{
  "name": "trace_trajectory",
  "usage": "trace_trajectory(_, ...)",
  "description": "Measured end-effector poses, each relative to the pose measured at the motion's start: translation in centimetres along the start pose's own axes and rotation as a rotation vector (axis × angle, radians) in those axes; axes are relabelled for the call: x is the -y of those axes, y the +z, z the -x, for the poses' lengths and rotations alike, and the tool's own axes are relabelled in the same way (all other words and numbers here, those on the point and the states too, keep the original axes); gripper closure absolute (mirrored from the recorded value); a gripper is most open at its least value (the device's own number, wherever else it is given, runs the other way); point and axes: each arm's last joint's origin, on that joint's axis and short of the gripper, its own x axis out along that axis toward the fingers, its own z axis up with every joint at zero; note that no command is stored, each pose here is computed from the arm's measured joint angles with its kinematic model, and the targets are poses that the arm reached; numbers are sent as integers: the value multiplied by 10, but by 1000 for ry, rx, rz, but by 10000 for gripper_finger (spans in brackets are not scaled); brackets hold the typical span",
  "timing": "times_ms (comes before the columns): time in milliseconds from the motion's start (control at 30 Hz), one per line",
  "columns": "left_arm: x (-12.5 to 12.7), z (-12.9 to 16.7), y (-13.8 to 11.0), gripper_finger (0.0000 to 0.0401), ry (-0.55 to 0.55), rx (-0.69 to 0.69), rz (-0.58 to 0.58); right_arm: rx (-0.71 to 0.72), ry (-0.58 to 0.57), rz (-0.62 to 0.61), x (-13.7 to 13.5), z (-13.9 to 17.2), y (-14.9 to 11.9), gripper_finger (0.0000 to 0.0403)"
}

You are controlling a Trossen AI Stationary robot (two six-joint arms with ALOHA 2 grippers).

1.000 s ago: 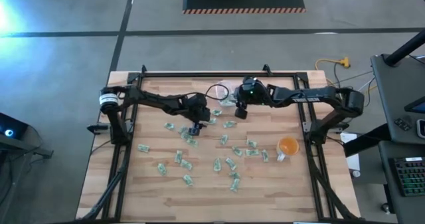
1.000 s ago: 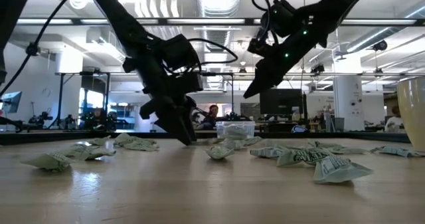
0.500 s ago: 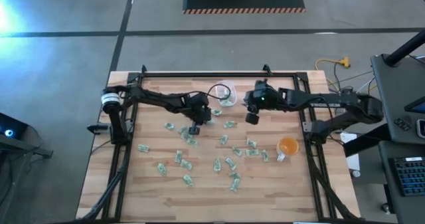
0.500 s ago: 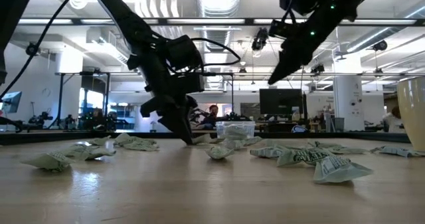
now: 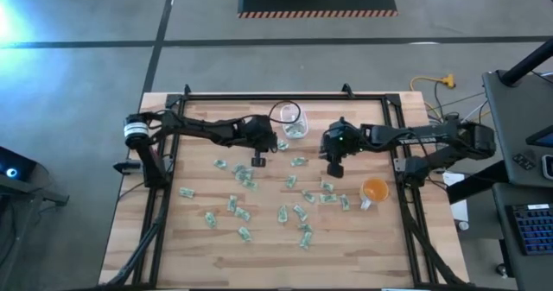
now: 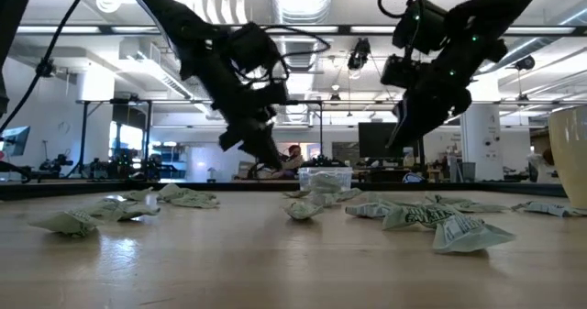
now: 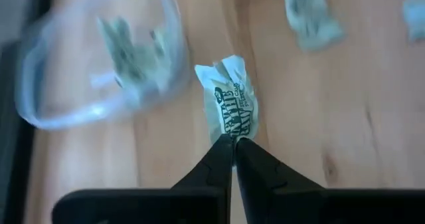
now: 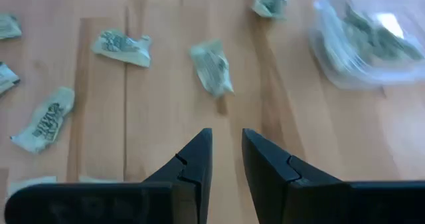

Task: Pick and place Stevia / Truvia into bins
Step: Put the green stevia packet into the transparent bin

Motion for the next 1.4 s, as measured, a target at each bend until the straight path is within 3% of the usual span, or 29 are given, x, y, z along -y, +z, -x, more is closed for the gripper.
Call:
trace_trajectory(233, -14, -1, 24, 401, 139, 261, -62, 14, 9, 47, 4, -25, 13, 330)
trace_trajectory(600, -43, -22, 24, 398, 194, 233, -33, -57, 97, 86, 6, -65, 24, 330)
trace_trajectory(733, -50, -24, 20, 363, 203, 216, -20, -55, 107, 94, 5, -71, 30, 330)
trace_trajectory(1100, -49, -19, 16, 213, 168, 159, 8, -104, 102, 91, 5, -84, 22, 330)
trace_trajectory(1400, -43, 7, 15, 189, 97, 68, 89, -142, 73, 91, 6, -88, 18, 331)
